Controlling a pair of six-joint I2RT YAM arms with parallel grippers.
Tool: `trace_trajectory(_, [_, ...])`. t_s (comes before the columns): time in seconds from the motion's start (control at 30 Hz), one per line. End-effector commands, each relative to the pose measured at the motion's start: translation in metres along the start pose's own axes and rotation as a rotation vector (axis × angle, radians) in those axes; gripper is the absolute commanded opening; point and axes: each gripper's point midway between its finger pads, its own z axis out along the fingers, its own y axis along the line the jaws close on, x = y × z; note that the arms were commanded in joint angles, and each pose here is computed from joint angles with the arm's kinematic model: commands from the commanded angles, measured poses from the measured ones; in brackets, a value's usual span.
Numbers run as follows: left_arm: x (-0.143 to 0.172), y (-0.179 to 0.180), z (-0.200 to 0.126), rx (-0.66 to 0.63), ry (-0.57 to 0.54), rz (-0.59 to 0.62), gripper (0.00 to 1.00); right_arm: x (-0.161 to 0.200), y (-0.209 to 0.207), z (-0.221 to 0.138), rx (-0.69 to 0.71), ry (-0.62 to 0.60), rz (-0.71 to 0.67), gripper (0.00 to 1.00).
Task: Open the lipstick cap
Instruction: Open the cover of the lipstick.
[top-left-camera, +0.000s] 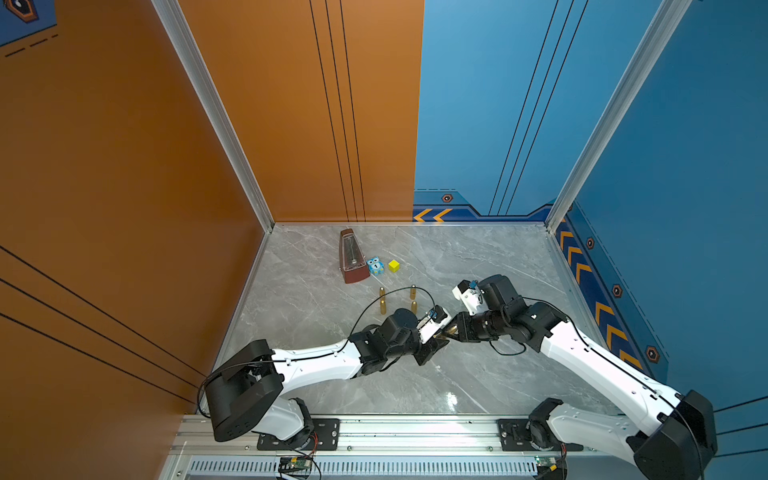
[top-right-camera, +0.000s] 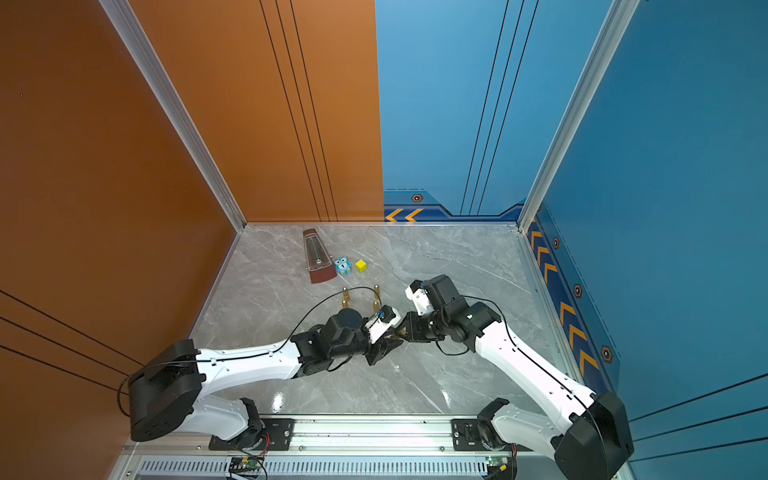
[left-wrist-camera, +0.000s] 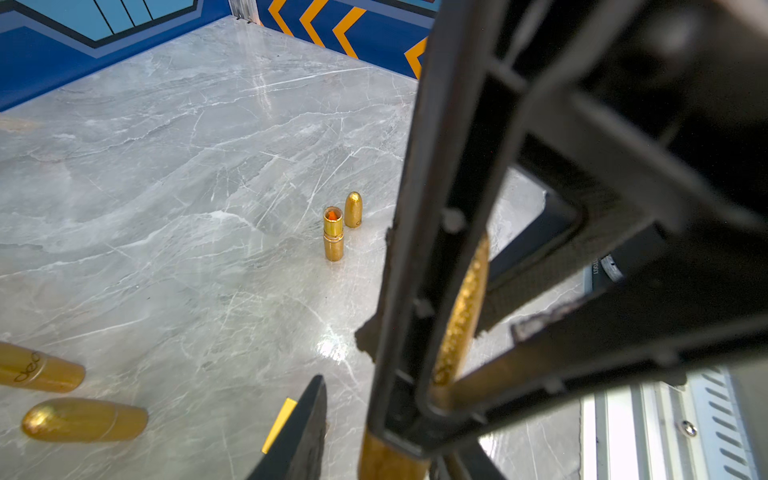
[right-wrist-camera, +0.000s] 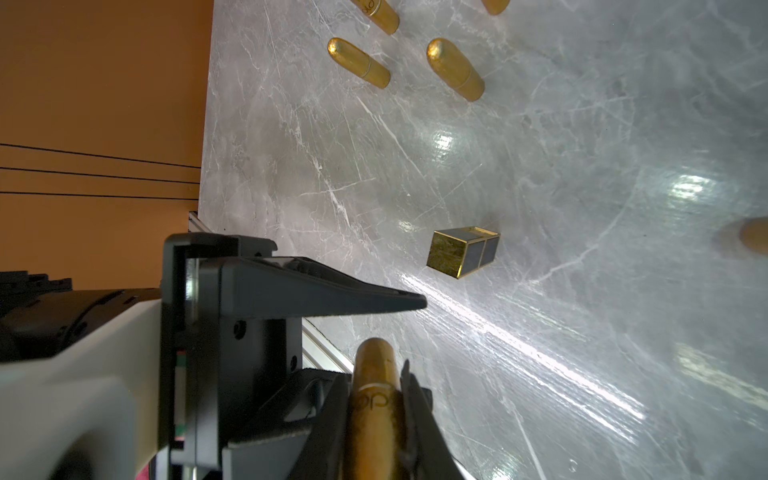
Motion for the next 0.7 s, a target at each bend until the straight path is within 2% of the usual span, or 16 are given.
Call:
trace_trajectory(0.0, [-0.02,-0.012,-0.004,0.04,-0.054,0.024,0.3,-0.002,0.005,-0.003,-0.023,-0.018,0.008,0.16])
trace_trajectory(0.37, [-0.013,-0.004,-0.01,-0.021,-0.05,0.016,0.02,-0.01,0.011,-0.012,-0.03,-0.057,-0.008,0.24])
trace_trajectory(0.67, [-0.002,0.003,-0.016,-0.059,-0.038,0.008,0.0,-0.021,0.012,-0.023,0.001,-0.105,-0.037,0.43])
